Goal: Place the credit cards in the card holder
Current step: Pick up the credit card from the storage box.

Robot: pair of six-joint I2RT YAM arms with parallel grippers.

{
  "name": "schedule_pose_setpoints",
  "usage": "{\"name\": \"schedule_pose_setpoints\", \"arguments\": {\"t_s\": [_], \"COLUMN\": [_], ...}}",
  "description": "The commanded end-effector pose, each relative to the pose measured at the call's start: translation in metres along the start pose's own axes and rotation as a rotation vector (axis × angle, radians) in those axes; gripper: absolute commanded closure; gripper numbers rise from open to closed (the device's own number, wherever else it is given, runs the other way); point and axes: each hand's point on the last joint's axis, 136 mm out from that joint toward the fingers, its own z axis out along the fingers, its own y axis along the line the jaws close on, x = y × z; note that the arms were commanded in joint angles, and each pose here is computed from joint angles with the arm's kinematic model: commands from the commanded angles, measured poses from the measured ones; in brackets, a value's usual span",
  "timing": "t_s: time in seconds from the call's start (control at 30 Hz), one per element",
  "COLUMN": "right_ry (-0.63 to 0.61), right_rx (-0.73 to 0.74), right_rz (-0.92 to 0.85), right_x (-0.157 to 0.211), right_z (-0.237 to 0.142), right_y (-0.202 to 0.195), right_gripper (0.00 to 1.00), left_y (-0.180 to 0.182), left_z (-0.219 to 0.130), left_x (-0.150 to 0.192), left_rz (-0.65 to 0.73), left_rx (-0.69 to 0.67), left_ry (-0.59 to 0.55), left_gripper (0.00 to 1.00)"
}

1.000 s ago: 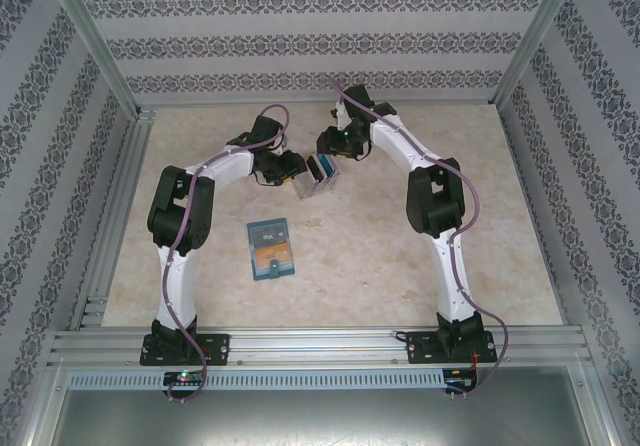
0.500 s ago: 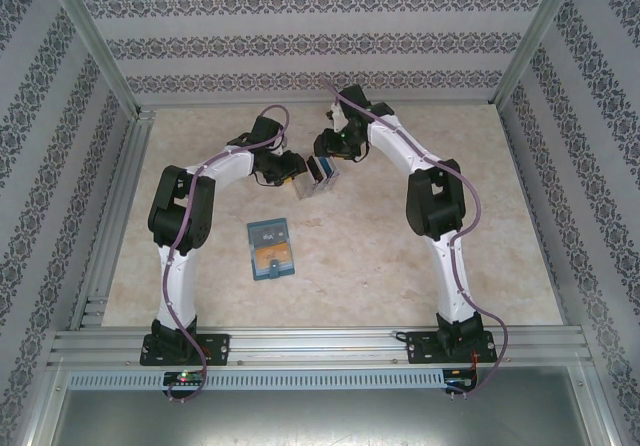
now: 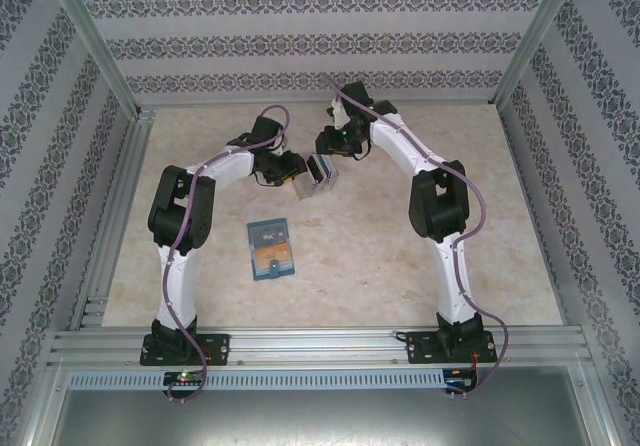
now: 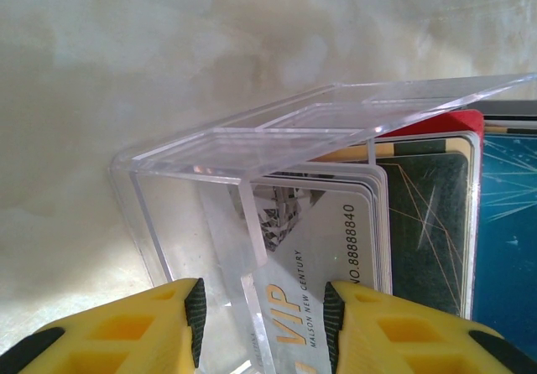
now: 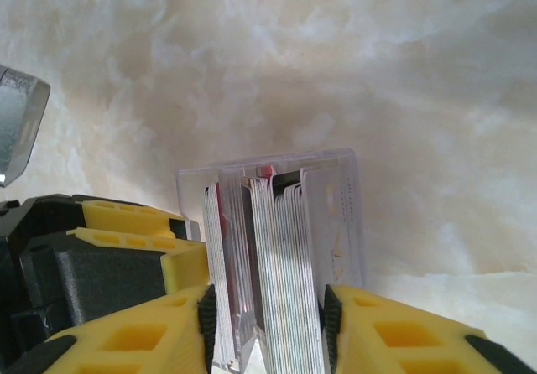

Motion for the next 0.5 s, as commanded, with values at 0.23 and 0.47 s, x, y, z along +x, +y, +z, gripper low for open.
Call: {"name": "schedule_pose_setpoints", "arguments": {"t_s": [0.23, 0.47], "right_ry": [-0.006, -0.048], "right_rx": [0.022, 0.042], "right_rz": [-0.009, -0.024], "right_x": [0.001, -0.006], "right_z": [-0.013, -0.032], "right_y": [-0.004, -0.003], "right_gripper": [0.87, 0.96], "left_y": [-0.005, -0.007], "left_z": [0.006, 0.000], "left_x": [0.004, 0.005], "left_rz": [0.005, 0.012], "left_rx": [0.020, 0.019], "left_ry": [0.011, 0.008], "left_gripper": [0.56, 0.56]}}
